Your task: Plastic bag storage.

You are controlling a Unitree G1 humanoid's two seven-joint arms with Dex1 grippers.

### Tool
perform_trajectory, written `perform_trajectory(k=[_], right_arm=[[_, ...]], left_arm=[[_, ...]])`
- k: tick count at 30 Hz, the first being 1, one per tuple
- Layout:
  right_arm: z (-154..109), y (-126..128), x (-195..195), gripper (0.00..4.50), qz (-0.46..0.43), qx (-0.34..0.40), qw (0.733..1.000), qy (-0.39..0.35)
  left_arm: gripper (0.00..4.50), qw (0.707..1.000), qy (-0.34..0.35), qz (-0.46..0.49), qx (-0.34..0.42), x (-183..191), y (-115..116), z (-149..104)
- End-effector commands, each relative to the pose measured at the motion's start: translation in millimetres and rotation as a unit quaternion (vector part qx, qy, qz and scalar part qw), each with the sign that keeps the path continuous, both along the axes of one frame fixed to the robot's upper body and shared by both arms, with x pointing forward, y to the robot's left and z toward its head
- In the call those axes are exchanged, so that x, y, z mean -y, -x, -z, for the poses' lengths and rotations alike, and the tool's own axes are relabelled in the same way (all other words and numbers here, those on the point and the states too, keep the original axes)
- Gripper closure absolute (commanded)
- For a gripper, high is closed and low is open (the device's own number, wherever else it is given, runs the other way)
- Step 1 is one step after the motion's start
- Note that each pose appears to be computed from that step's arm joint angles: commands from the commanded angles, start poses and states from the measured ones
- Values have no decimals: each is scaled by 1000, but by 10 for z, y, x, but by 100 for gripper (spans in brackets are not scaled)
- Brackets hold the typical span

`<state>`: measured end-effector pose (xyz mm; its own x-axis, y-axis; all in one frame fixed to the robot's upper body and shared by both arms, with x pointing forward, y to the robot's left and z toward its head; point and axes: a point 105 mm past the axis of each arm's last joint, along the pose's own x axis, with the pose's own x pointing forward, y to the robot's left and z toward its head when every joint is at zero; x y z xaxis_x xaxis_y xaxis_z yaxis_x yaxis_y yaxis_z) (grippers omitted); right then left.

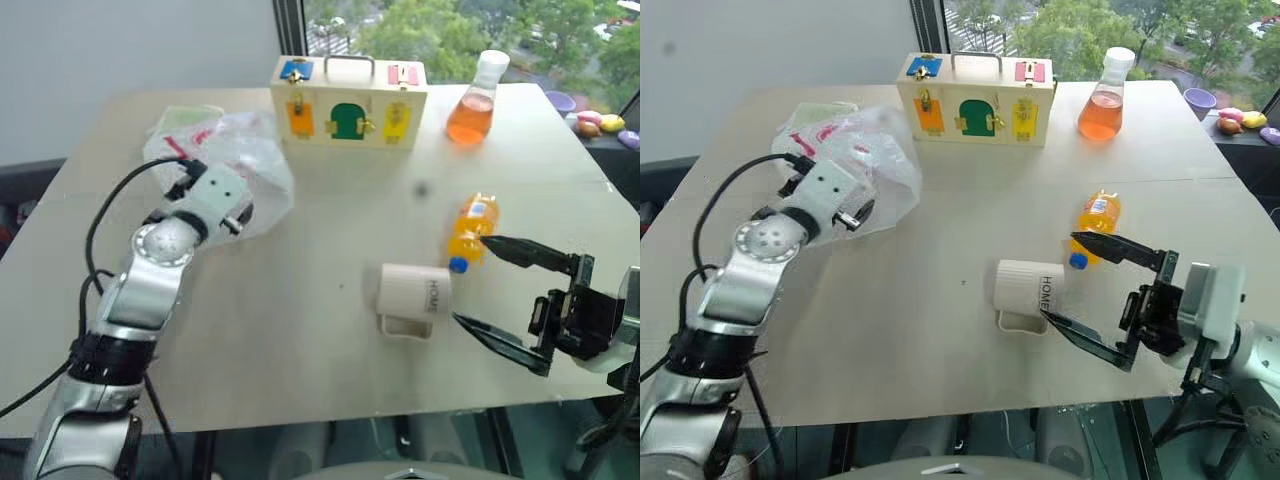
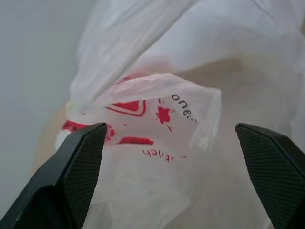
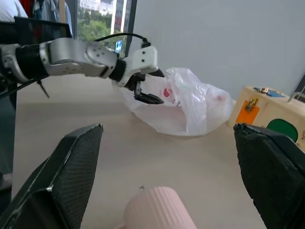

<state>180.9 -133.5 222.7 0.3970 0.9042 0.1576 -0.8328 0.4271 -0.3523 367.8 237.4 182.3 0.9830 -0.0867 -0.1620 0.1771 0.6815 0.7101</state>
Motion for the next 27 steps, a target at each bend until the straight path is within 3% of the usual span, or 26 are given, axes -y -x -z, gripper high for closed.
perform_trajectory(k=[1, 5, 6, 11, 16, 20, 25, 27], right_arm=[[13, 74, -17, 5, -2, 18, 1000, 4], [58, 80, -8, 0, 6, 15, 1000, 6], [66, 81, -9, 0, 7, 15, 1000, 7], [67, 60, -24, 0, 15, 16, 1000, 7], [53, 5, -31, 0, 18, 17, 1000, 9], [39, -41, -83, 0, 7, 15, 1000, 3], [18, -101, -104, 0, -10, 14, 1000, 2], [15, -117, -105, 0, -15, 13, 1000, 3]], left_arm=[[0, 998, -50, -22, 5, -59, -178, -31], [164, 998, -57, -38, -6, -110, -319, 20], [222, 998, -49, -42, -3, -119, -340, 10], [449, 996, 61, -69, 3, -154, -341, -112], [449, 994, 70, -87, 2, -294, -14, -160], [337, 991, 82, -103, 25, -466, 220, -175], [96, 980, 85, -181, 21, -898, 409, -132], [96, 976, 77, -202, 24, -1031, 439, -164]])
